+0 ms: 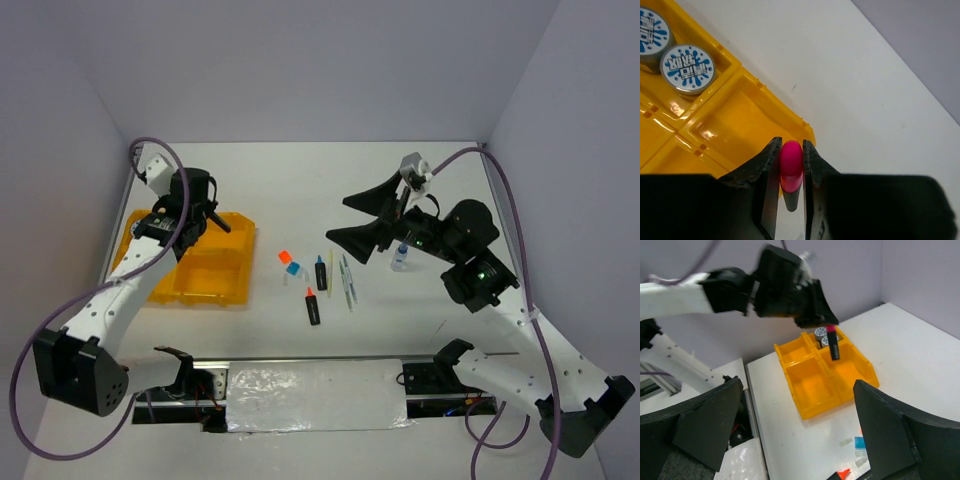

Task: Sort the stationery into containers
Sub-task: Place the pen in the storage box, then pick up the pen from the center of the board.

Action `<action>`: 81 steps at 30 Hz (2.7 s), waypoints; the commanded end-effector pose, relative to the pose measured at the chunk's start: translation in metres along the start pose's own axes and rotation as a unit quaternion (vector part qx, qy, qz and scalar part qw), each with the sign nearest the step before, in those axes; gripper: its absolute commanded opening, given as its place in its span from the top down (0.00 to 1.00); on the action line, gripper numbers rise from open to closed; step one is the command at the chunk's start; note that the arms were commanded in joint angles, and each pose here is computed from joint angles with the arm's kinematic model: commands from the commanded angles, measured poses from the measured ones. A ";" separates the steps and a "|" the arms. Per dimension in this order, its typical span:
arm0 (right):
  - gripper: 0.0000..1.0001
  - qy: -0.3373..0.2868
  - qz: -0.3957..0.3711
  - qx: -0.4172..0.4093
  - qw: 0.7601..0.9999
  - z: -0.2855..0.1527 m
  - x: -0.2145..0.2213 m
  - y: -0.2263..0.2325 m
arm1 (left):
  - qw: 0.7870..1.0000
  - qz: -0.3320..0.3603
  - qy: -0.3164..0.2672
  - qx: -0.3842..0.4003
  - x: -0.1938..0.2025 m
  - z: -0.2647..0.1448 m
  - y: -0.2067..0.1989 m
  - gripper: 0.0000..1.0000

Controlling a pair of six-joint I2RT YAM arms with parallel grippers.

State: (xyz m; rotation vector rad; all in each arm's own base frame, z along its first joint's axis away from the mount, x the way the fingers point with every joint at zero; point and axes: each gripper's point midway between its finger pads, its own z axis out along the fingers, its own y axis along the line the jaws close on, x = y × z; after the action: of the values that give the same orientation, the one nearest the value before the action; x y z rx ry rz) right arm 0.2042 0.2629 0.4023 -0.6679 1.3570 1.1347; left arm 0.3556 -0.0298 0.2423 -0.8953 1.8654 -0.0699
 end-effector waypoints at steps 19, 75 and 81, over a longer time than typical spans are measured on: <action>0.00 0.032 0.040 -0.028 0.998 -0.015 0.055 0.029 | 0.996 -0.057 -0.054 -0.051 0.031 0.072 0.024 0.78; 0.44 0.441 0.114 0.411 0.790 -0.016 0.381 -0.052 | 0.965 0.207 0.055 0.152 0.032 -0.080 0.052 0.01; 0.64 0.465 0.117 0.413 0.774 -0.023 0.406 -0.049 | 0.967 0.203 0.054 0.142 0.032 -0.079 0.055 0.01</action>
State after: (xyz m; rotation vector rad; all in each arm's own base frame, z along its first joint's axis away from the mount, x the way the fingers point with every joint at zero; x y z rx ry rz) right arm 0.1850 0.3140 0.0136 -0.3897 2.5840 0.1878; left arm 0.2506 -0.0359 0.2212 -0.3235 2.0835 -0.1320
